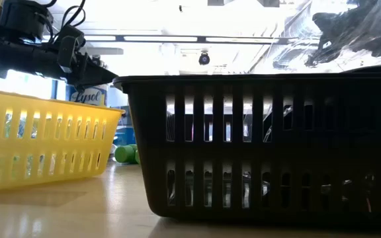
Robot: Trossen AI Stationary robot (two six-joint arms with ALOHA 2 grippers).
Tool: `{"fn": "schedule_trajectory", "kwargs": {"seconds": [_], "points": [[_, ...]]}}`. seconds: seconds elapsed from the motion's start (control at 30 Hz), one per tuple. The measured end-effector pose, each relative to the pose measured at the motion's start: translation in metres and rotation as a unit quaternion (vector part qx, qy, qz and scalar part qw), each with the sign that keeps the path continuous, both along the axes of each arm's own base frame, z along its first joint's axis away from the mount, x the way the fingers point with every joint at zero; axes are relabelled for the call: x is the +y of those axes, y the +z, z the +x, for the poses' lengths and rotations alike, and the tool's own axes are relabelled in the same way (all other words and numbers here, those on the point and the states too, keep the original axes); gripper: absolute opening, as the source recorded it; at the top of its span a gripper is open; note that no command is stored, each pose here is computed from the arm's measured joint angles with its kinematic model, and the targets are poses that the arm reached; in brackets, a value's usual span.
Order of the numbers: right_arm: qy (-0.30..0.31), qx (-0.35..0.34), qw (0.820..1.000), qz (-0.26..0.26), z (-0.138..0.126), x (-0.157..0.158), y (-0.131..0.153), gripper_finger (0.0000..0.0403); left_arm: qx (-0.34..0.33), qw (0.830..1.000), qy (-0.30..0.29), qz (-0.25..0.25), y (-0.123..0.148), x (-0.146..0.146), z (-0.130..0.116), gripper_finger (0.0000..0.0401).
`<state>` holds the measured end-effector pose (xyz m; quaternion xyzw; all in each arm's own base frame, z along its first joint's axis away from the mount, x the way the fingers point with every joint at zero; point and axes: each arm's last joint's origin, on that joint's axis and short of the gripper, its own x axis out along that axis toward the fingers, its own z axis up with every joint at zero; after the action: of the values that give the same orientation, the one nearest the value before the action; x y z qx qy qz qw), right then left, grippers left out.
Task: Pick & Place Travel size toiletries
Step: Put the green shampoo into the blue bin
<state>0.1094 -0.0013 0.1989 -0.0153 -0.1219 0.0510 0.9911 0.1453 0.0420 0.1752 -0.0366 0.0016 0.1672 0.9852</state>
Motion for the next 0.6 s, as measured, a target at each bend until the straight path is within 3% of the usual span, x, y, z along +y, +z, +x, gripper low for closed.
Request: {"fn": "schedule_trajectory", "kwargs": {"seconds": [0.13, 0.3, 0.47, 0.6], "points": [[0.000, 0.000, 1.000, 0.000, 0.000, 0.000, 0.000, 0.0002, 0.001, 1.000, -0.012, -0.010, 0.012, 0.001, 0.006, 0.0000], [0.000, -0.002, 1.000, 0.000, 0.000, 0.000, 0.001, 0.0002, 0.022, 1.000, -0.017, -0.012, 0.061, 0.005, 0.023, 0.0000], [0.000, -0.009, 1.000, 0.000, 0.000, 0.000, 0.002, 0.0002, 0.071, 0.997, -0.006, -0.043, 0.110, 0.012, 0.046, 0.0000], [0.000, -0.009, 1.000, 0.000, 0.000, 0.000, 0.002, 0.0002, 0.153, 0.985, -0.022, -0.079, 0.130, 0.019, 0.075, 0.0000]]}}
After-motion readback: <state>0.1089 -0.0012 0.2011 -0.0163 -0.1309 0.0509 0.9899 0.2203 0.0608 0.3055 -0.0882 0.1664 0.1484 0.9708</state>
